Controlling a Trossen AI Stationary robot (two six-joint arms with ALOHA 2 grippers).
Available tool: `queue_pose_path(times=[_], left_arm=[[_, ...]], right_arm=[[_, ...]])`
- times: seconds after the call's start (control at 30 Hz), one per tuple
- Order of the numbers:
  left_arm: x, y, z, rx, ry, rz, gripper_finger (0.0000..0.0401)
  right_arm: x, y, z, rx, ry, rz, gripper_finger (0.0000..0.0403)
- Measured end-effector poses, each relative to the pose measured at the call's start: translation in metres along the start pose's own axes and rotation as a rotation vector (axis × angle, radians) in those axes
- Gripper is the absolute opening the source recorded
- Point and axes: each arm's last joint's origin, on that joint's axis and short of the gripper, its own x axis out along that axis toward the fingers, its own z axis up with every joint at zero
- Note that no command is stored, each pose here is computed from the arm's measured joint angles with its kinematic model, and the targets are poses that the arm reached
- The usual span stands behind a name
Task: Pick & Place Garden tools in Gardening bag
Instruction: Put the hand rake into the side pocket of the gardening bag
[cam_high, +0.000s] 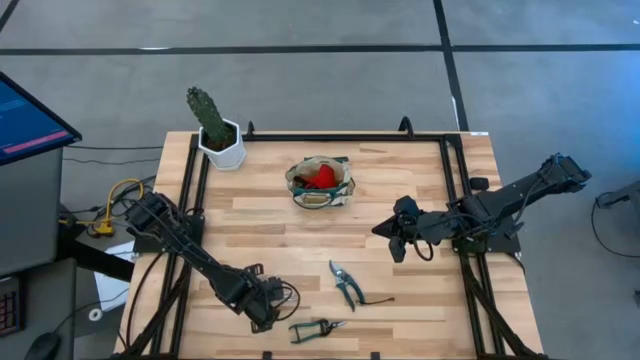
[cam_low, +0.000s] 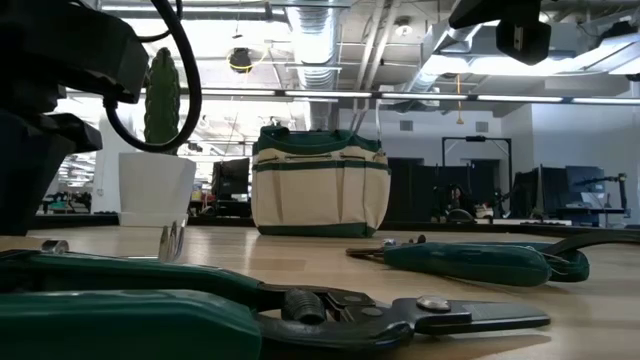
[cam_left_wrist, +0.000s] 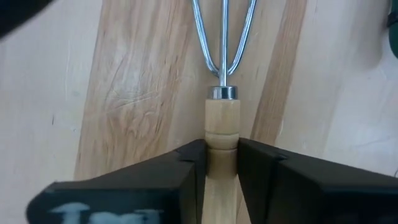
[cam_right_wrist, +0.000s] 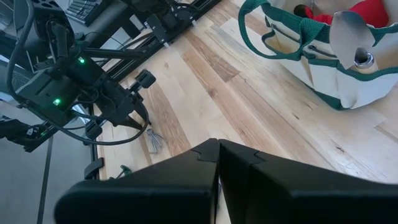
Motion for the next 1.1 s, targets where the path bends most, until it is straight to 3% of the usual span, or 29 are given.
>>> queue_pose_path(times=[0.43, 0.83, 1.1], left_arm=[[-0.006, 0.002, 0.003, 0.0, -0.055, 0.013, 0.0057], [-0.055, 0.031, 0.026, -0.044, -0.275, 0.097, 0.0056], [-0.105, 0.063, 0.043, -0.155, -0.534, 0.179, 0.0055]], right_arm=[[0.0, 0.0, 0.0, 0.0, 0.0, 0.0, 0.0], [0.0, 0.0, 0.0, 0.0, 0.0, 0.002, 0.0], [0.0, 0.002, 0.001, 0.008, -0.003, 0.021, 0.0]])
